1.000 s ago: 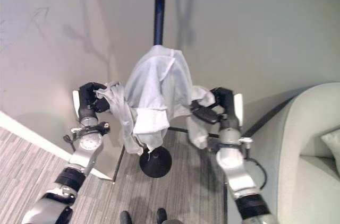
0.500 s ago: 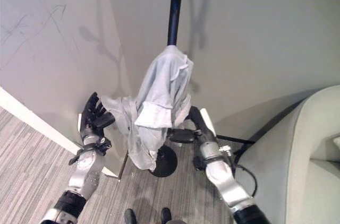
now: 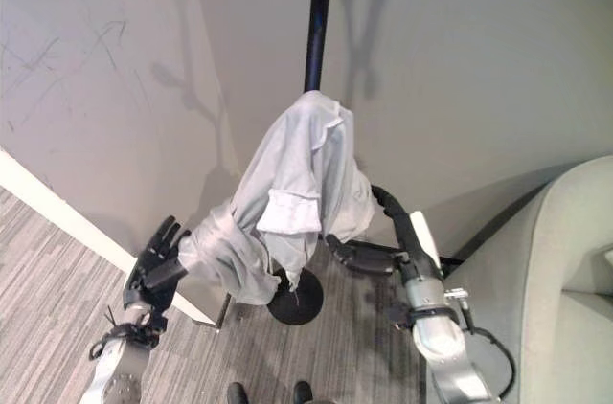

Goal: Hang the clothes on the sofa on the clothes rack.

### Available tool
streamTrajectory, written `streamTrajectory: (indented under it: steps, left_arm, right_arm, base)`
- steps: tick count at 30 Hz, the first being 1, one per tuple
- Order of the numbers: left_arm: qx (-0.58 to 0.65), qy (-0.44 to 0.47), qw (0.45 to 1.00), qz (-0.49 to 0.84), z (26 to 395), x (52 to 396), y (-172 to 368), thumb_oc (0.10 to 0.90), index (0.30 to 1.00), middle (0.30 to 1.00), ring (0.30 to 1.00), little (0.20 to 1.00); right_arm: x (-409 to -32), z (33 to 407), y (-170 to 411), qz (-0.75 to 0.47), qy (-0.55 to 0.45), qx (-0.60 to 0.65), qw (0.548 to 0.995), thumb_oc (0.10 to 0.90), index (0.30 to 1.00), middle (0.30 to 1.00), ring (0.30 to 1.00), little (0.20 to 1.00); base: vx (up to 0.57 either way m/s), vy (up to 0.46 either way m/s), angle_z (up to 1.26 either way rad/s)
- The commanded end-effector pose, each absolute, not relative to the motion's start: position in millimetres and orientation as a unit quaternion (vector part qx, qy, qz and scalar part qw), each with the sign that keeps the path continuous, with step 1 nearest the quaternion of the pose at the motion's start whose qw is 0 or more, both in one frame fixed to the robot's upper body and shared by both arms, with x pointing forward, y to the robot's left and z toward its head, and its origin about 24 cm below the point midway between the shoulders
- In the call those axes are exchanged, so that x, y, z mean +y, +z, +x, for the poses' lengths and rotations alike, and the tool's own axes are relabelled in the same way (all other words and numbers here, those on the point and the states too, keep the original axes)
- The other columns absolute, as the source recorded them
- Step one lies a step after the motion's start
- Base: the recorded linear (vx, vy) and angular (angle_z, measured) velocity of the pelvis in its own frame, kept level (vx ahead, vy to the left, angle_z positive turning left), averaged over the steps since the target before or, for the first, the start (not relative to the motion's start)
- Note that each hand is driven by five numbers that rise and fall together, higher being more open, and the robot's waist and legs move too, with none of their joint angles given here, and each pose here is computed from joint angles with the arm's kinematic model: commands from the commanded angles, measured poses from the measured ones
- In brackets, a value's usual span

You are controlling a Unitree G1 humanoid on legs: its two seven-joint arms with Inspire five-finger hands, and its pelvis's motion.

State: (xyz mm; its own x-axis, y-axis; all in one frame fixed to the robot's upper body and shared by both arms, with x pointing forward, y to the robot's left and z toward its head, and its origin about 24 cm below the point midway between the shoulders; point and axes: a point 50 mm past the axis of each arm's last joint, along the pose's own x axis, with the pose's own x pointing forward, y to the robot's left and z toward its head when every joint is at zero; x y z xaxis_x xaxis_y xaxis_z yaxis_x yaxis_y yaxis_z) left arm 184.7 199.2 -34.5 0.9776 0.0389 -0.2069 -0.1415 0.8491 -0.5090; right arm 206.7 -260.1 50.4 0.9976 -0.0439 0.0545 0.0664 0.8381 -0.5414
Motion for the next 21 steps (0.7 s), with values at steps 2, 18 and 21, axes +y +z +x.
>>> streamTrajectory:
  steps: [2,18,21]
  left_arm:
    - [0.047,0.007,0.973,-0.228,203,217,-20,0.800,0.900,0.900,0.900,0.900]
    - [0.212,0.348,0.814,-0.415,123,226,-130,0.800,0.900,0.900,0.900,0.900]
    - [0.234,0.402,0.758,-0.459,112,219,-144,0.800,0.900,0.900,0.900,0.900]
  right_arm:
    - [-252,216,99,-0.228,-0.002,-0.159,0.961,0.800,0.900,0.900,0.900,0.900]
    - [-271,170,-28,0.238,-0.142,0.033,0.960,0.800,0.900,0.900,0.900,0.900]
    - [-252,130,-104,0.345,-0.269,0.187,0.880,0.800,0.900,0.900,0.900,0.900]
  base:
    - [-0.02,-0.025,-0.08]
    - [0.00,-0.010,-0.07]
    - [0.06,-0.029,0.12]
